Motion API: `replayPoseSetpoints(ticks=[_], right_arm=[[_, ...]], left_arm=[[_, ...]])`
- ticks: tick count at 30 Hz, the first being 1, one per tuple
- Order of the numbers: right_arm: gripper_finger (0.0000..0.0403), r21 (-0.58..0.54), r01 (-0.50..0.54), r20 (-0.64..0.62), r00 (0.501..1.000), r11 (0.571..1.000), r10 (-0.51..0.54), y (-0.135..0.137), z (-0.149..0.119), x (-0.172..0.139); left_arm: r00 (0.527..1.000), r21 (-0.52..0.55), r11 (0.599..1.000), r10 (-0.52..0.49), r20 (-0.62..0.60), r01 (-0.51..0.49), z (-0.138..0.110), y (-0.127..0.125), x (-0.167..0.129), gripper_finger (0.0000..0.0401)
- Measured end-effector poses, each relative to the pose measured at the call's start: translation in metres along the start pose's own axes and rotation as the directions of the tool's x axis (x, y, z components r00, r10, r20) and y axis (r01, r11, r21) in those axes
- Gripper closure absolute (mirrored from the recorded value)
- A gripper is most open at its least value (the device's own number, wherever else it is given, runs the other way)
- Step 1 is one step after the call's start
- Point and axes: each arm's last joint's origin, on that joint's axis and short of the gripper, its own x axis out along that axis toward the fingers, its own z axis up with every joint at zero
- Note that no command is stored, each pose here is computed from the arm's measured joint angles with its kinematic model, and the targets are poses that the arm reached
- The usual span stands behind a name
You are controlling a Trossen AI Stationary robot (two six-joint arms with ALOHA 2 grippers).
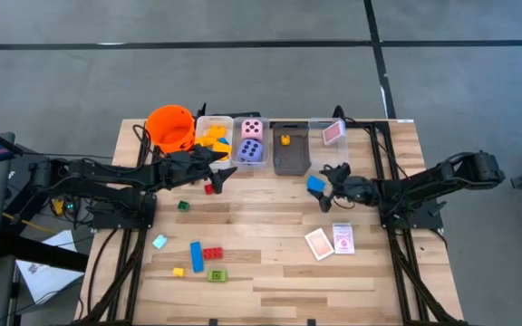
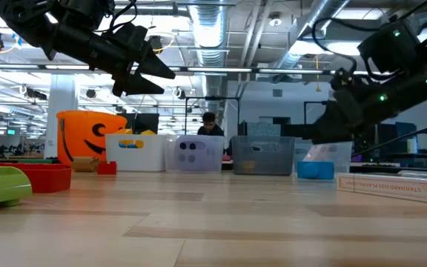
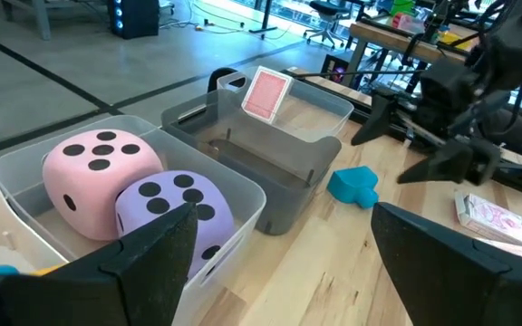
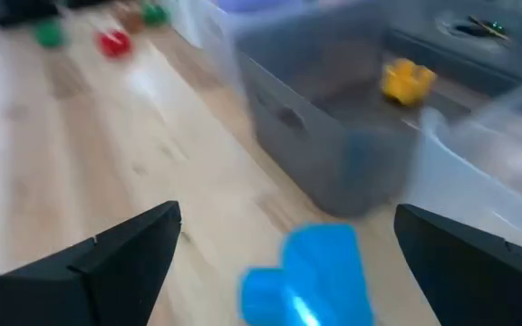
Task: Pick & Place Toys
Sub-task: Put the blue stud game piece into the white bin
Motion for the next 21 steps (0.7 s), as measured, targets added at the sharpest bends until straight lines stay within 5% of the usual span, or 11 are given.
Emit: replayPoseSetpoints(ticks=[21], right_arm=[[0.0003, -0.089, 0.066, -0.108, 0.991, 0.994, -0.076, -0.007, -0.011, 0.0]], left_arm=[[1.0, 0.0, 1.0, 0.001, 0.0, -0.001, 0.0, 0.0, 0.0, 0.0078]])
